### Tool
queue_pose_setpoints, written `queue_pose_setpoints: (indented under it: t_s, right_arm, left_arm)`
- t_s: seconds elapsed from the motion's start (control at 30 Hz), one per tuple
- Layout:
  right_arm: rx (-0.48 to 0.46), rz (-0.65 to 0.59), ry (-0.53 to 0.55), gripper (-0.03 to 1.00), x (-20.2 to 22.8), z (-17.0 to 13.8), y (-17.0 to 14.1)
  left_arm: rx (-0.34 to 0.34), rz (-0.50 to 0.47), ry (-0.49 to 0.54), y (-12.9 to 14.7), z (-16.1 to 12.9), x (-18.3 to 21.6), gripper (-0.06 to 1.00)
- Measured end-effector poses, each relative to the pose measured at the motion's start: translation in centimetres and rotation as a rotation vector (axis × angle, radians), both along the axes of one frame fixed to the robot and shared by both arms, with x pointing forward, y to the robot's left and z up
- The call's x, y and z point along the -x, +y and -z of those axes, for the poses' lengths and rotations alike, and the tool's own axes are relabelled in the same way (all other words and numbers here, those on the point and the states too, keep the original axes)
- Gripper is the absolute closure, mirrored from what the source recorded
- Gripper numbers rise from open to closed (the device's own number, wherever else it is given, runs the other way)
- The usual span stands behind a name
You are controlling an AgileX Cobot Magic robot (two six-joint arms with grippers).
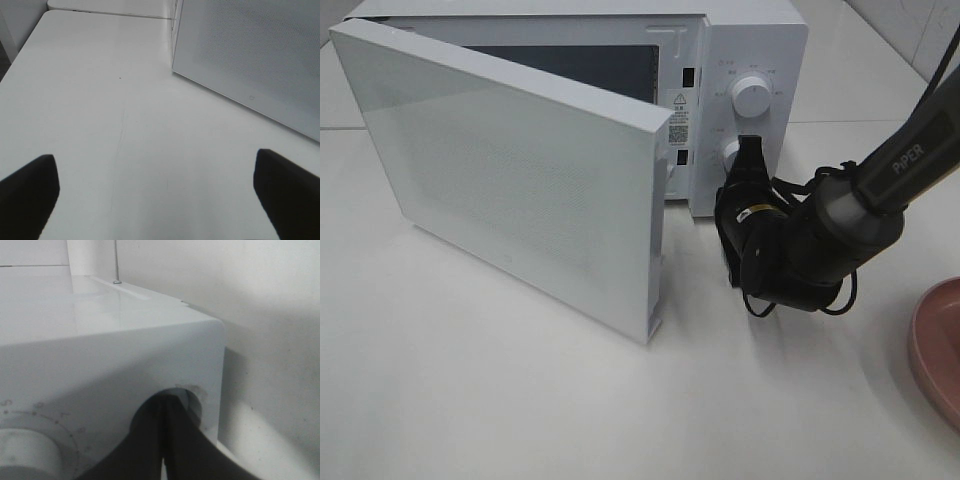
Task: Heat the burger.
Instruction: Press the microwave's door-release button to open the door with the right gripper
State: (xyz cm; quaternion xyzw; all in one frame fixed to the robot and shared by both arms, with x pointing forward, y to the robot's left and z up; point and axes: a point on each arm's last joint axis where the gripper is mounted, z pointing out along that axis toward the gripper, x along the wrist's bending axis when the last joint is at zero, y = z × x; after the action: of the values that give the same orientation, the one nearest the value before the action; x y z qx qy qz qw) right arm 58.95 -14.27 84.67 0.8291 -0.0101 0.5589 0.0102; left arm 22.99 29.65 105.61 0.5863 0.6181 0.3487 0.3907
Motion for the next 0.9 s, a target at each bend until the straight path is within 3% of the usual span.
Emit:
queue_pose_setpoints:
  t_s: [0.6, 0.9]
  right_arm:
    - [-0.006, -0.021, 0.03, 0.96, 0.2, -0.4, -0.1]
    - [0.009, -0.089, 0.06, 0.96, 1.3, -1.7, -0.8]
  left_arm:
    - [0.0, 0.0, 0.0, 0.0, 0.0, 0.0, -0.03]
    - [0.0, 0.0, 0.0, 0.0, 0.0, 0.0, -0.03]
